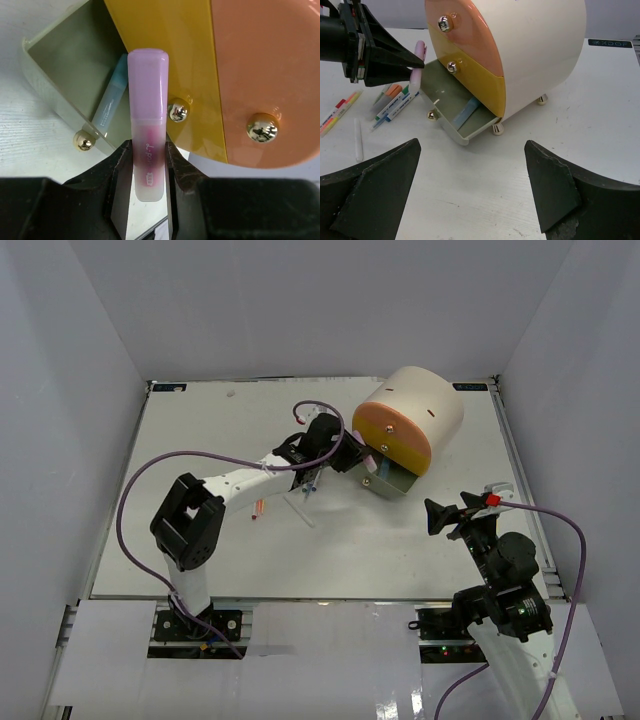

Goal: Sort the stationery into containers
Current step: Place the pen in the drawer.

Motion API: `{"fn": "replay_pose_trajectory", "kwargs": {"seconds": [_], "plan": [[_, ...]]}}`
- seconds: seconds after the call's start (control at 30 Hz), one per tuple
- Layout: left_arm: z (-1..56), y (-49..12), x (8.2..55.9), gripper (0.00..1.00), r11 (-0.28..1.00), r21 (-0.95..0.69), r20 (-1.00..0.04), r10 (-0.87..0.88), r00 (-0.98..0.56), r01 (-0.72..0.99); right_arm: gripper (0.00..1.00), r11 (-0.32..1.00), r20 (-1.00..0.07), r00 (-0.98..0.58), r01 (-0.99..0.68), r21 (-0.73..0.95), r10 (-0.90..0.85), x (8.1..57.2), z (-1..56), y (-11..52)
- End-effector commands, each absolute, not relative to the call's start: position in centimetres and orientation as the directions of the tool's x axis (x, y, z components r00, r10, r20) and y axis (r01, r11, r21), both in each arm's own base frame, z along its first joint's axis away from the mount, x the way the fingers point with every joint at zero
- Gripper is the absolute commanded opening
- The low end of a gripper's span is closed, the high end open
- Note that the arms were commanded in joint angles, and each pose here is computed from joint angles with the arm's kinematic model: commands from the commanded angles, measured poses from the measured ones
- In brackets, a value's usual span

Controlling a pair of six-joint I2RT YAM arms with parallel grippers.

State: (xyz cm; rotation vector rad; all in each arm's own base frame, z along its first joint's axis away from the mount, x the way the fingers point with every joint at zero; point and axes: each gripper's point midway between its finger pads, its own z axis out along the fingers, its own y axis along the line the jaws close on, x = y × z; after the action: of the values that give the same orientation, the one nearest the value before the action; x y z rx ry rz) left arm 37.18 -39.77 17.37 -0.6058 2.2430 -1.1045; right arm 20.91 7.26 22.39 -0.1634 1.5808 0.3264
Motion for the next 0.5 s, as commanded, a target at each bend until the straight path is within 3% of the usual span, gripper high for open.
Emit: {"fn": "replay_pose_trajectory", "kwargs": {"seconds": [0.0, 0.27, 0.47], "plan": [[18.6, -40.3, 38.0, 0.31, 0.479, -0.859, -0.250, -0.700, -0.669, -0.182, 0.91, 0.946, -0.992, 0.008, -0.301, 0.119, 0.127, 21.0, 23.5, 7.2], [17.3, -40.9, 38.6, 0.37, 0.473, -0.856, -0.248, -0.730, -0.637, -0.209, 0.91, 0.945, -0.992, 0.012, -0.305, 0.119, 0.129, 20.9, 23.7, 7.2], [16.6, -41.6, 38.5, 0.49, 0.479, -0.852, -0.245, -0.722, -0.647, -0.212, 0.91, 0.946, -0.991, 0.018, -0.302, 0.119, 0.131, 20.9, 23.8, 7.2]]}}
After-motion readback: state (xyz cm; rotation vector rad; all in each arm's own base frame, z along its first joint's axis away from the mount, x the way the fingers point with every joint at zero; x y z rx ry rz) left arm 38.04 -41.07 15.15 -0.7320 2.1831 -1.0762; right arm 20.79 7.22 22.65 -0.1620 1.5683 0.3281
